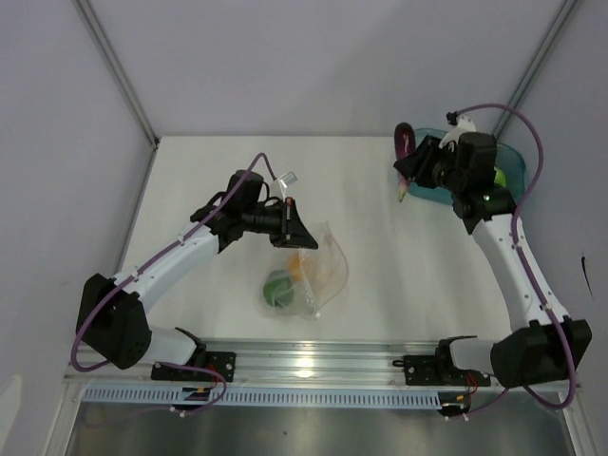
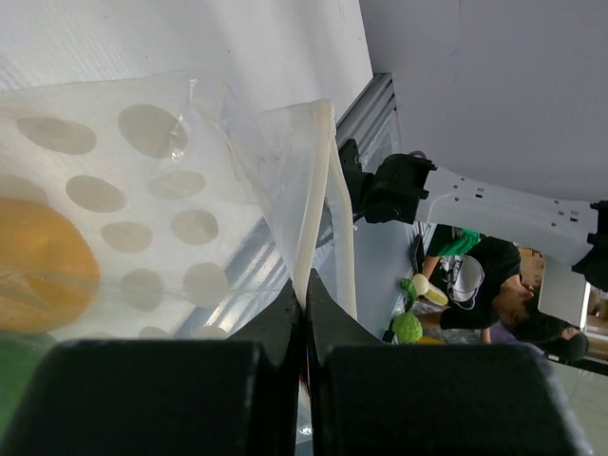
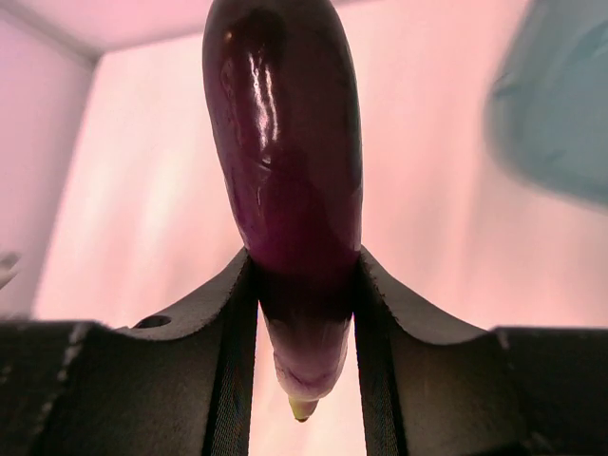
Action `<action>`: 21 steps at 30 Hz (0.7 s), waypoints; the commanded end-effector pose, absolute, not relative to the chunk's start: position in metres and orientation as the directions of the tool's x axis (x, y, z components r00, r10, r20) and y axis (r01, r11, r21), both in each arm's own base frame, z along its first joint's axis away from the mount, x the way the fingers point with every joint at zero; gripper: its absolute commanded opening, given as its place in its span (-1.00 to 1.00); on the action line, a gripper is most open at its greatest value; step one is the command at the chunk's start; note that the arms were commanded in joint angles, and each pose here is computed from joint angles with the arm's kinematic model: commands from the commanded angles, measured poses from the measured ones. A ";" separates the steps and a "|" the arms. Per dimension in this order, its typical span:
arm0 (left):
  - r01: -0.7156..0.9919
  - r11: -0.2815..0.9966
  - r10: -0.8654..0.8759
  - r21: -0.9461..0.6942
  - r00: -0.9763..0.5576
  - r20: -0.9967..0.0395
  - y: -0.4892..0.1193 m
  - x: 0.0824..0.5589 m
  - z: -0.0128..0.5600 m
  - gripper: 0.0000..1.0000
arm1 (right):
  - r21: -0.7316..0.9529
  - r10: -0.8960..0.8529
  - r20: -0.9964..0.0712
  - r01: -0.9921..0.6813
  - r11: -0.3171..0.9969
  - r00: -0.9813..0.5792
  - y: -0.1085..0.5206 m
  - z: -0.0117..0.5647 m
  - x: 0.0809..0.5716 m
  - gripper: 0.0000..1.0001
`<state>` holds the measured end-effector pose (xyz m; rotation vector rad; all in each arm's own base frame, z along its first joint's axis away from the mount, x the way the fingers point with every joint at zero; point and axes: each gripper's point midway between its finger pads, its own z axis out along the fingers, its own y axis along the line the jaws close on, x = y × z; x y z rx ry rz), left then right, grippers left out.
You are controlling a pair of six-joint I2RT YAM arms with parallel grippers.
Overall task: Place the food in the zip-top bag and seal the zipper
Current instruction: Place the fake vegetable in the zipper food storage bag.
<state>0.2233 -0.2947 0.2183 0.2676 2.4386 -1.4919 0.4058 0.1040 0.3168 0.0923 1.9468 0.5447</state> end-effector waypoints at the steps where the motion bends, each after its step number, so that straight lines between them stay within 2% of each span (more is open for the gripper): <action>1: 0.360 0.418 0.008 -0.834 -0.919 -0.393 -0.300 0.229 0.238 -0.99 | 0.611 0.410 -0.733 -0.260 0.748 -0.543 0.151 0.311 0.365 -1.00; 6: 0.359 0.408 0.010 -0.839 -0.921 -0.389 -0.303 0.230 0.238 -0.99 | 0.663 0.335 -0.699 -0.397 0.635 -0.632 0.208 0.325 0.296 -1.00; 9: 0.363 0.405 0.010 -0.839 -0.920 -0.393 -0.302 0.229 0.238 -0.99 | 0.680 0.330 -0.687 -0.414 0.605 -0.647 0.217 0.327 0.263 -1.00; 10: 0.361 0.403 0.013 -0.841 -0.921 -0.389 -0.302 0.228 0.236 -0.99 | 0.711 0.344 -0.650 -0.383 0.589 -0.678 0.219 0.316 0.256 -1.00; 12: 0.360 0.404 0.014 -0.841 -0.922 -0.388 -0.302 0.228 0.234 -0.99 | 0.746 0.357 -0.631 -0.411 0.524 -0.689 0.226 0.321 0.237 -1.00; 14: 0.362 0.403 0.020 -0.841 -0.922 -0.387 -0.302 0.227 0.233 -0.99 | 0.800 0.361 -0.557 -0.367 0.474 -0.748 0.234 0.304 0.223 -1.00; 16: 0.359 0.403 0.025 -0.842 -0.924 -0.382 -0.303 0.228 0.231 -0.99 | 0.817 0.351 -0.545 -0.388 0.427 -0.761 0.243 0.304 0.209 -1.00; 21: 0.357 0.405 0.027 -0.842 -0.925 -0.380 -0.303 0.228 0.229 -0.99 | 0.828 0.353 -0.520 -0.357 0.433 -0.778 0.245 0.295 0.201 -1.00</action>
